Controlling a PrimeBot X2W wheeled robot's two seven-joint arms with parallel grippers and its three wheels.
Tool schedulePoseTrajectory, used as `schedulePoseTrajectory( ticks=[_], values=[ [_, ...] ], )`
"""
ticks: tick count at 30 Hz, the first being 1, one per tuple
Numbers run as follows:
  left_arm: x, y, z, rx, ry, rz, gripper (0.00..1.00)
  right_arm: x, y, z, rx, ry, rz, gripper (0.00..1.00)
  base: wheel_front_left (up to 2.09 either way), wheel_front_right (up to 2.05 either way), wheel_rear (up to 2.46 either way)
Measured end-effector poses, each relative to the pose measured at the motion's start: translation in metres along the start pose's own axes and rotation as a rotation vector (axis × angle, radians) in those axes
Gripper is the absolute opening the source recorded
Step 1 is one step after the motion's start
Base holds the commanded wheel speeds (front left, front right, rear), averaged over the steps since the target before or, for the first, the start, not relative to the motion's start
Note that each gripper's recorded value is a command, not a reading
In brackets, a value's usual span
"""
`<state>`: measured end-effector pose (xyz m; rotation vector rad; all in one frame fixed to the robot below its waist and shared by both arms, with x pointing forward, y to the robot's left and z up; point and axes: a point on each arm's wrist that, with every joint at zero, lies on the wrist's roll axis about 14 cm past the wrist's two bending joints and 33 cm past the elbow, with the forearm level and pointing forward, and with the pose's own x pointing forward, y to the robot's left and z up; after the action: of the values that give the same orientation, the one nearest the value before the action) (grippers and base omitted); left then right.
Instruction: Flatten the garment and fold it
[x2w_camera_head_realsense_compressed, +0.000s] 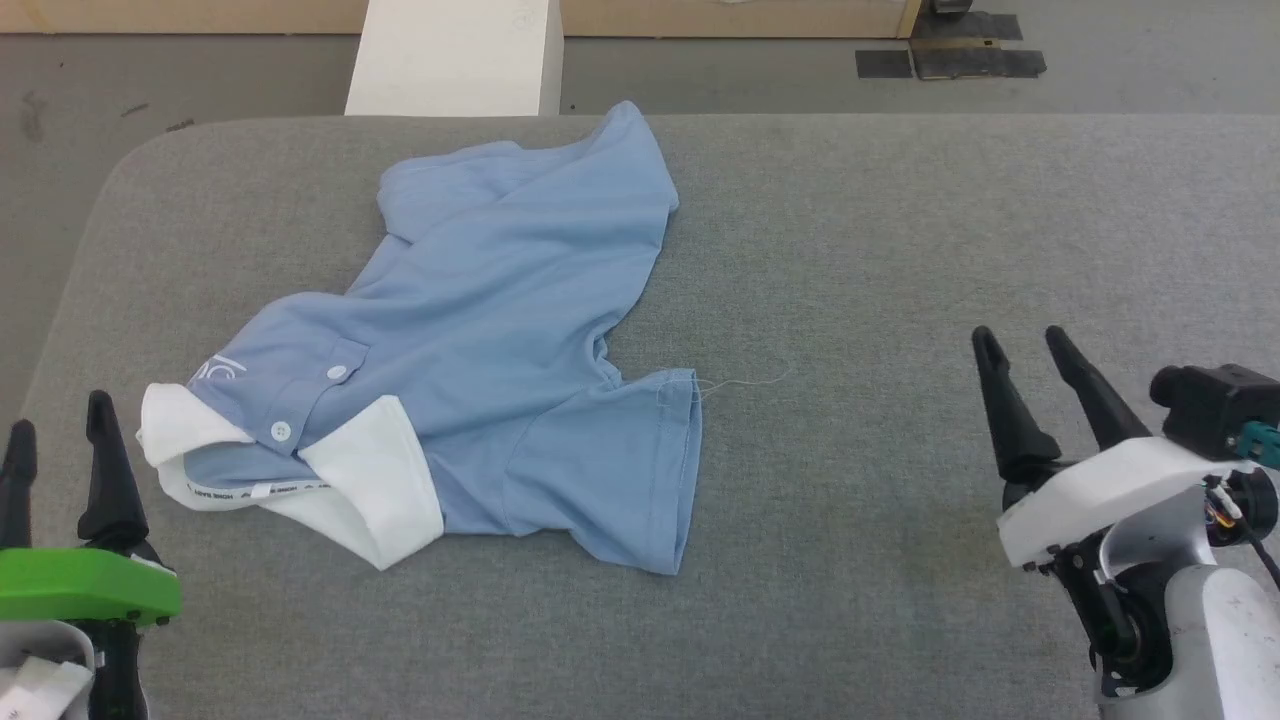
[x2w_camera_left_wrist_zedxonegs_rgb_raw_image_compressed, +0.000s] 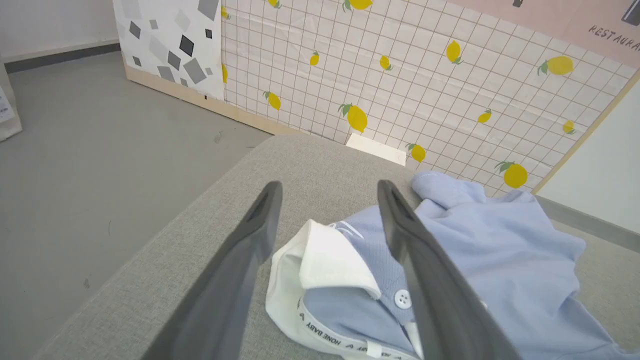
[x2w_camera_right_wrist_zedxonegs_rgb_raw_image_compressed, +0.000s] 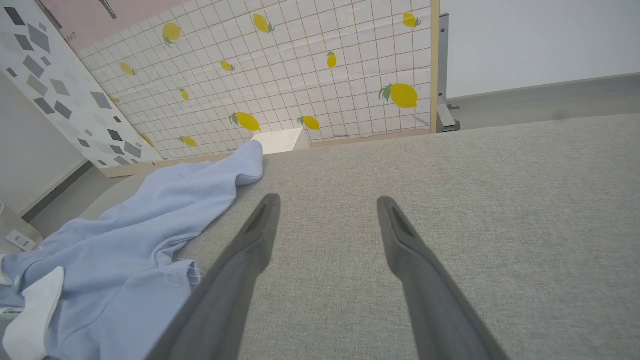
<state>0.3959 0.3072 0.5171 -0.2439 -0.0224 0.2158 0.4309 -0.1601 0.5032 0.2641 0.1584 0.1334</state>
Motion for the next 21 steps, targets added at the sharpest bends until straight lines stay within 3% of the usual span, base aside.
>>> schedulePoseTrajectory(
  ticks=[6, 11, 15, 21],
  values=[
    [-0.002, -0.004, 0.011, 0.066, -0.072, -0.013, 1.0, 0.001, 0.017, -0.01, -0.042, 0.062, 0.044, 1.0, 0.0, 0.0, 0.0],
    [-0.003, -0.005, 0.01, 0.073, -0.082, -0.016, 1.0, 0.008, 0.062, -0.033, -0.137, 0.209, 0.173, 1.0, 0.0, 0.0, 0.0],
    [-0.002, -0.008, 0.004, 0.088, -0.072, -0.026, 1.0, 0.022, 0.105, -0.05, -0.259, 0.352, 0.296, 1.0, 0.0, 0.0, 0.0],
    [0.009, -0.012, -0.001, 0.095, -0.068, -0.047, 1.0, 0.046, 0.121, -0.081, -0.461, 0.567, 0.339, 1.0, 0.0, 0.0, 0.0]
  ],
)
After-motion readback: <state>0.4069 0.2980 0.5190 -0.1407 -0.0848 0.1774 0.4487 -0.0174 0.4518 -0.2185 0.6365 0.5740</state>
